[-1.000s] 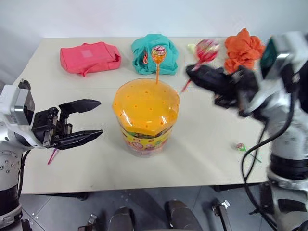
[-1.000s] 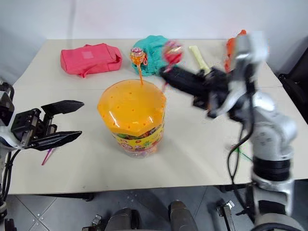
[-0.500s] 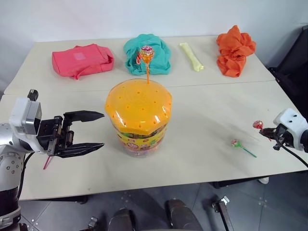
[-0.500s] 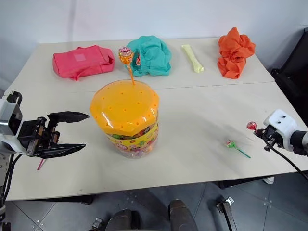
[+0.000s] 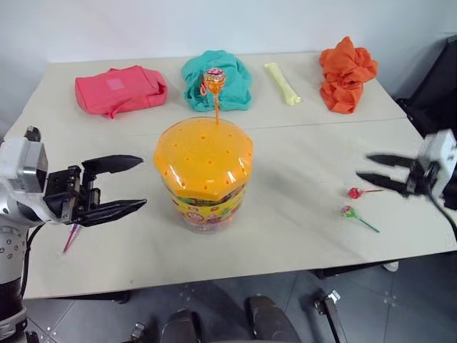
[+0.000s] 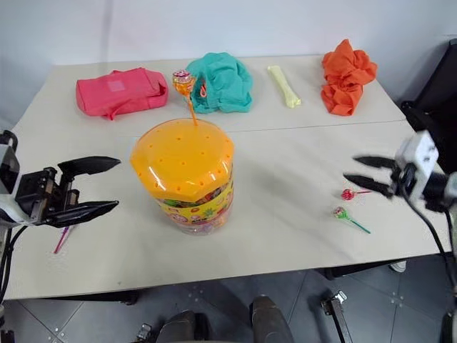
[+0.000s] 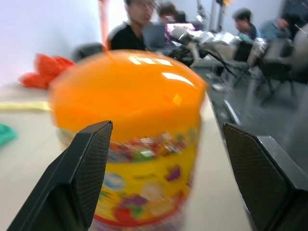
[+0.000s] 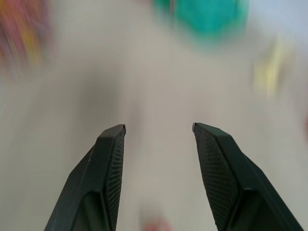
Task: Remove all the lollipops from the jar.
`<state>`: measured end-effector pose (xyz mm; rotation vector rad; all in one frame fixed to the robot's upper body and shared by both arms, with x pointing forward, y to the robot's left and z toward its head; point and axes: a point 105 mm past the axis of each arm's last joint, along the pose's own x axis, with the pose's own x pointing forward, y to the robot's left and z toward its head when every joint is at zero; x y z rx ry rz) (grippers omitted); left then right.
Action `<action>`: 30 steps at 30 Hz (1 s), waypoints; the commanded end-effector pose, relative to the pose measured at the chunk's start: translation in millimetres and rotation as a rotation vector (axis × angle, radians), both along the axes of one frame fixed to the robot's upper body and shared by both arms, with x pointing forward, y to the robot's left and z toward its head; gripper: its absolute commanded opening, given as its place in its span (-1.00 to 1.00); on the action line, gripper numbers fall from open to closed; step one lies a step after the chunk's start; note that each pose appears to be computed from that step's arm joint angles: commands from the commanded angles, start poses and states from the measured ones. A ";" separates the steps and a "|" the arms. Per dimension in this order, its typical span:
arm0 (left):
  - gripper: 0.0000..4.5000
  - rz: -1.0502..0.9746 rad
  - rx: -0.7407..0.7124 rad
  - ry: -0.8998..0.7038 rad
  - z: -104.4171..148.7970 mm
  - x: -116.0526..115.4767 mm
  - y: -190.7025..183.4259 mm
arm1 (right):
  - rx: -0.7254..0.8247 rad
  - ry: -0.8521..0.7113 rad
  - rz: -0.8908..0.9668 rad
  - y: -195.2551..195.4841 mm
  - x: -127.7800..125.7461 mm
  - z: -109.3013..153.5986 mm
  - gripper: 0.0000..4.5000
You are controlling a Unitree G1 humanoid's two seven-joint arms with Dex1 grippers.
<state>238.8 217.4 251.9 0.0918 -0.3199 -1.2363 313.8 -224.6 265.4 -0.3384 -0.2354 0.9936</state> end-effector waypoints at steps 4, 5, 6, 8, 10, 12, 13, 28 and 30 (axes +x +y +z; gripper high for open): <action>0.73 0.083 -0.099 0.002 4.3 1.2 13.2 | 0.175 0.010 0.323 98.3 -20.7 55.3 0.04; 0.73 0.085 -0.104 0.007 3.9 1.1 13.4 | 0.190 0.020 0.339 110.6 -18.6 60.1 0.04; 0.73 0.087 -0.105 0.010 3.2 0.9 13.5 | 0.194 0.041 0.346 123.6 -15.4 61.9 0.04; 0.73 0.087 -0.106 0.013 2.5 0.5 12.7 | 0.175 0.062 0.359 141.0 -13.8 60.8 0.04; 0.73 0.089 -0.107 0.014 2.0 -0.1 12.1 | 0.153 0.086 0.364 153.4 -12.1 56.7 0.04; 0.73 0.091 -0.108 0.015 1.5 -1.0 11.6 | 0.133 0.102 0.376 167.5 -10.7 52.2 0.04; 0.73 0.091 -0.107 0.016 1.0 -1.4 11.1 | 0.125 0.109 0.383 172.9 -10.5 50.7 0.04; 0.73 0.072 -0.115 -0.001 4.6 1.6 3.9 | 0.390 -0.029 0.483 174.7 -11.9 100.3 -0.98; 0.73 0.045 -0.107 -0.005 5.3 0.2 0.0 | 0.487 -0.083 0.418 147.8 -4.3 114.2 -0.98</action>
